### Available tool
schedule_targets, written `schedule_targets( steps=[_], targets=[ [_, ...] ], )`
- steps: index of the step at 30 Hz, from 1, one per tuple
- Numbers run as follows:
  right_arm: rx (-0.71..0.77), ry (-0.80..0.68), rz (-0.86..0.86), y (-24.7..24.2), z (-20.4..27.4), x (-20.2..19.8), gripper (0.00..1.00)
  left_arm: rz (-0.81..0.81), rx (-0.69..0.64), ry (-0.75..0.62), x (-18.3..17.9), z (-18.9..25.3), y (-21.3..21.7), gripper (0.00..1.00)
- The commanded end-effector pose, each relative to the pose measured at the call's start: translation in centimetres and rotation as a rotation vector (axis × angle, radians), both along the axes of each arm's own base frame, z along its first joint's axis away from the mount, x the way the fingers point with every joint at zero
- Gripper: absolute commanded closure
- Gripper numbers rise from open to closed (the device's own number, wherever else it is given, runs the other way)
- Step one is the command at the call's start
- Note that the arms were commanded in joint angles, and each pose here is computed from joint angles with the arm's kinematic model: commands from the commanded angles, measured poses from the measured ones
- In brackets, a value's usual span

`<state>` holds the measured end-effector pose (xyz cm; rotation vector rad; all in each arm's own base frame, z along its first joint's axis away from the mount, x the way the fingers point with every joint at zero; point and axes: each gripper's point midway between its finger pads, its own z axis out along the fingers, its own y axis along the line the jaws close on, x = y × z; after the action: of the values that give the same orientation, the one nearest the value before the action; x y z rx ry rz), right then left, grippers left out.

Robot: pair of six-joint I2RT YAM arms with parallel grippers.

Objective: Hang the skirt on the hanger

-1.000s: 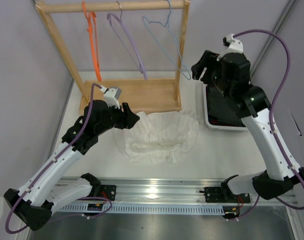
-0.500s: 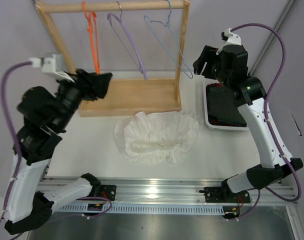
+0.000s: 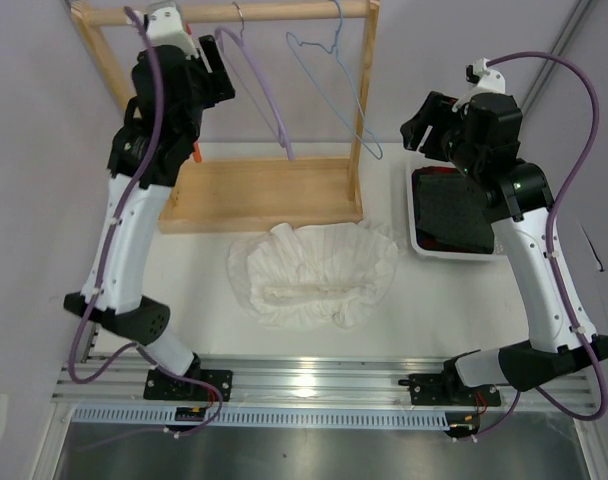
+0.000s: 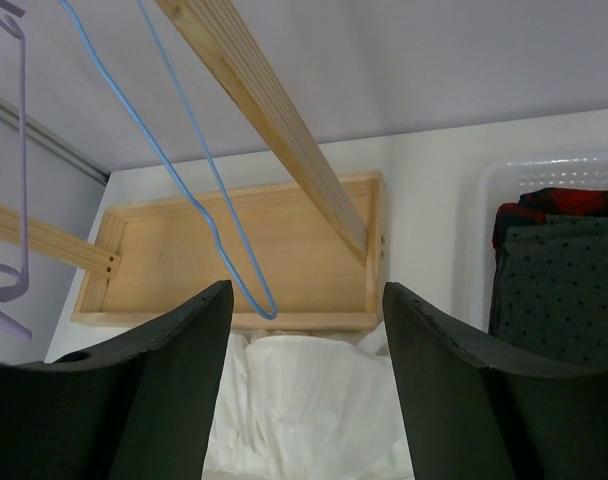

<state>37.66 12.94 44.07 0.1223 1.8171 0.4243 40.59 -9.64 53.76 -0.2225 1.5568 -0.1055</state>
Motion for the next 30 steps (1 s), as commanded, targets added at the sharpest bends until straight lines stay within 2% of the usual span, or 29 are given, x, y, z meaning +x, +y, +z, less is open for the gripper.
schedule_targets(
  steps=[1, 11, 15, 21, 25, 30],
  targets=[
    [0.023, -0.028, 0.013, -0.5, 1.1, -0.6, 0.33, 0.046, 0.030, 0.045, 0.8, -0.5, 2.4, 0.25],
    [0.032, -0.016, 0.020, -0.8, 0.1, -0.6, 0.33, 0.047, 0.055, 0.067, 2.8, -1.8, 3.6, 0.26],
    [0.038, -0.005, 0.021, -0.8, -0.5, -0.5, 0.34, -0.011, 0.047, 0.016, 2.0, -0.3, 2.9, 0.26],
    [0.037, -0.008, 0.026, -0.8, -0.3, -0.7, 0.34, 0.006, 0.050, -0.098, 0.1, 3.2, 4.2, 0.26],
    [0.033, -0.003, 0.025, -0.9, -0.5, -0.7, 0.34, -0.004, 0.069, -0.127, -0.5, 4.2, 4.5, 0.25],
    [0.032, -0.001, 0.025, -1.0, -0.5, -0.5, 0.34, 0.001, 0.071, -0.077, 1.7, 2.5, 5.7, 0.25]
  ],
)
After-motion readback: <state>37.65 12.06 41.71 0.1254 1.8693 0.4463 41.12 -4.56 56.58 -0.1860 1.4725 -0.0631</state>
